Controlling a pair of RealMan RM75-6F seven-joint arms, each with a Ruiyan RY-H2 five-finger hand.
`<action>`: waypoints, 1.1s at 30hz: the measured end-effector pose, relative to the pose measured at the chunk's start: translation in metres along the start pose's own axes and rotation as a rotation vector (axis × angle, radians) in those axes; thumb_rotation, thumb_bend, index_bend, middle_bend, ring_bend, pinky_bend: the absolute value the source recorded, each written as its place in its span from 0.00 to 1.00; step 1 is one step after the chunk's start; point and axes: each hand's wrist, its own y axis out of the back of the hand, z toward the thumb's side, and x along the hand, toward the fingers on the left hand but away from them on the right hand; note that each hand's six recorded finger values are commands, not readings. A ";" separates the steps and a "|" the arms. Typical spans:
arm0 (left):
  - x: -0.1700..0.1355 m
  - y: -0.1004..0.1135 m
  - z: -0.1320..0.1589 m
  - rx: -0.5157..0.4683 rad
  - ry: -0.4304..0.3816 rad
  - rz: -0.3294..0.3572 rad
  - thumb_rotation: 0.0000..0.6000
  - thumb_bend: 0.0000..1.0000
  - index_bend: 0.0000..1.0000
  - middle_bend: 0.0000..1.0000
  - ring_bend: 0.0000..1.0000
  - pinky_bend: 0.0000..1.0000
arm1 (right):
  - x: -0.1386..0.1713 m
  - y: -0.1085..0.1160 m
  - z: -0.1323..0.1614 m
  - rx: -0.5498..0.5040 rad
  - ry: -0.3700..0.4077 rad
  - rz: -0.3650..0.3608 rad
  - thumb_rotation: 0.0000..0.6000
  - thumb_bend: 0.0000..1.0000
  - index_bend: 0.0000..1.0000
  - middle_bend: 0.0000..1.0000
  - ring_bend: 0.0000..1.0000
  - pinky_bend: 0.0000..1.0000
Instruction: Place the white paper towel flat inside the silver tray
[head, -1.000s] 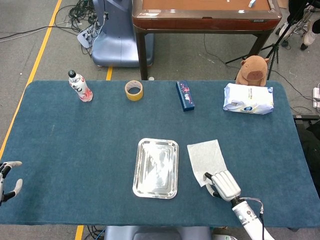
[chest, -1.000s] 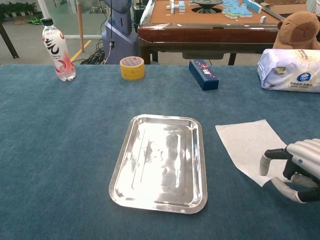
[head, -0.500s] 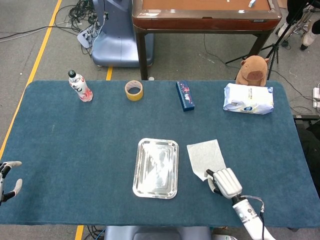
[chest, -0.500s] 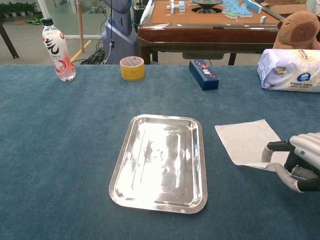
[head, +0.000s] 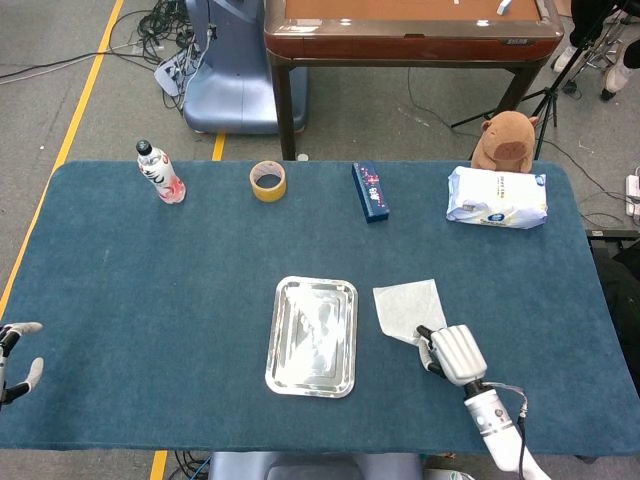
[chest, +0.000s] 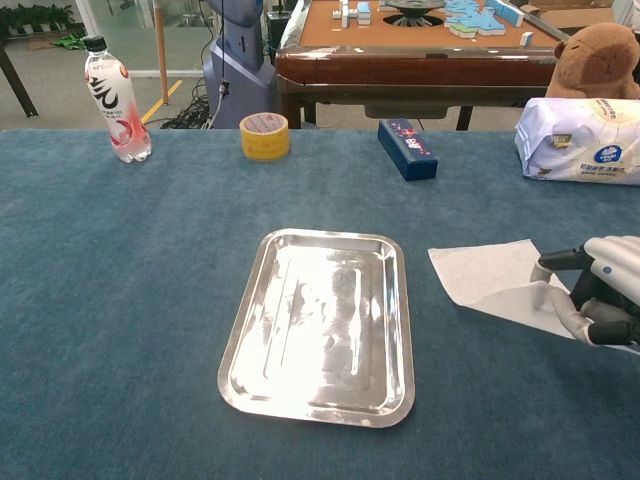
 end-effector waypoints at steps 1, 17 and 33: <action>0.000 0.000 0.000 0.000 0.000 0.000 1.00 0.38 0.29 0.31 0.23 0.40 | -0.001 0.002 0.000 -0.002 -0.002 -0.007 1.00 0.67 0.52 1.00 1.00 1.00; -0.001 0.002 0.000 -0.001 0.001 0.002 1.00 0.38 0.29 0.31 0.23 0.40 | -0.036 0.031 0.021 -0.002 0.011 -0.113 1.00 0.68 0.52 1.00 1.00 1.00; -0.002 0.004 -0.001 -0.007 0.000 0.009 1.00 0.38 0.29 0.31 0.23 0.40 | -0.076 0.029 0.076 0.011 0.106 -0.096 1.00 0.68 0.52 1.00 1.00 1.00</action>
